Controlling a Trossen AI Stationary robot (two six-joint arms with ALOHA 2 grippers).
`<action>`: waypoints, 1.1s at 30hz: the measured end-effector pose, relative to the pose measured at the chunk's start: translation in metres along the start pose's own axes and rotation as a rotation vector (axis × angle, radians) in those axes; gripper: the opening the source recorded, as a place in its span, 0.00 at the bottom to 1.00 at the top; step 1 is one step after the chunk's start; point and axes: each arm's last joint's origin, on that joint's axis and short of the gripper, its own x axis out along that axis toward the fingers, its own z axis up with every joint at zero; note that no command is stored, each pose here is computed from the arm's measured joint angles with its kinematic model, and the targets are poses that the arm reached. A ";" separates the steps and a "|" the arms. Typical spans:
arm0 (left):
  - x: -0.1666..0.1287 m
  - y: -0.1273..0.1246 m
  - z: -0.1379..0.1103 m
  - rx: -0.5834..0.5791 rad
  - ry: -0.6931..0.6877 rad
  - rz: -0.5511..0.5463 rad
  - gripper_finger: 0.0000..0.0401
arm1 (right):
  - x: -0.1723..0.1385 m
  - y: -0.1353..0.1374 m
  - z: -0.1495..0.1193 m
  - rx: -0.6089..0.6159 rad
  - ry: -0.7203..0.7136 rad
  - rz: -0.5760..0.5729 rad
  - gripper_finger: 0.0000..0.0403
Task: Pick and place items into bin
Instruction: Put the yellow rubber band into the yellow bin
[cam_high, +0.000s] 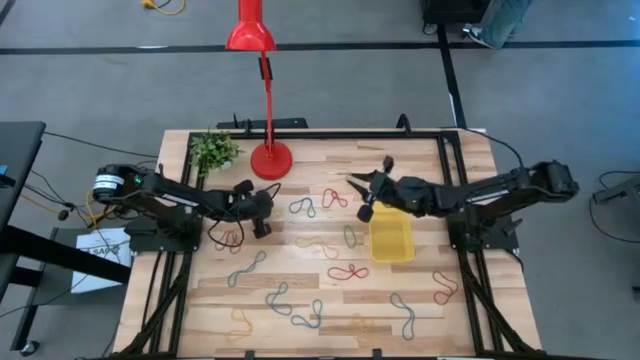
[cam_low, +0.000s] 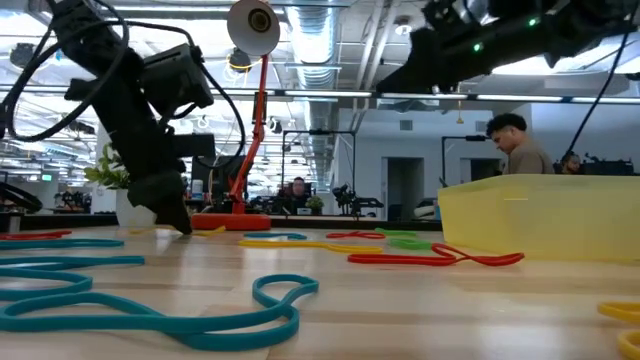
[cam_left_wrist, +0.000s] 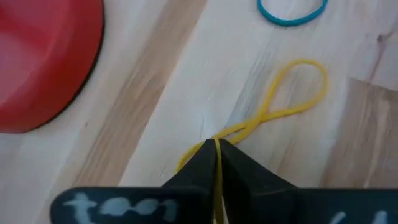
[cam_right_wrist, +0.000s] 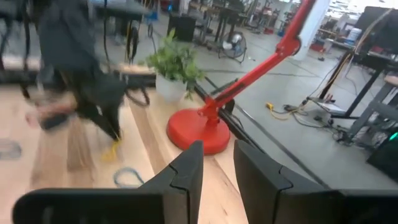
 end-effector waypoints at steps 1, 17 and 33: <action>-0.005 0.000 0.003 0.008 -0.009 -0.023 0.00 | 0.003 0.002 -0.001 -0.027 0.011 0.002 0.21; -0.050 0.010 0.033 0.009 -0.232 -0.049 0.00 | 0.053 0.024 0.005 -0.096 0.052 0.023 0.21; -0.062 0.003 0.057 0.105 -0.494 -0.253 0.00 | 0.134 0.047 -0.015 -0.019 0.111 0.434 0.21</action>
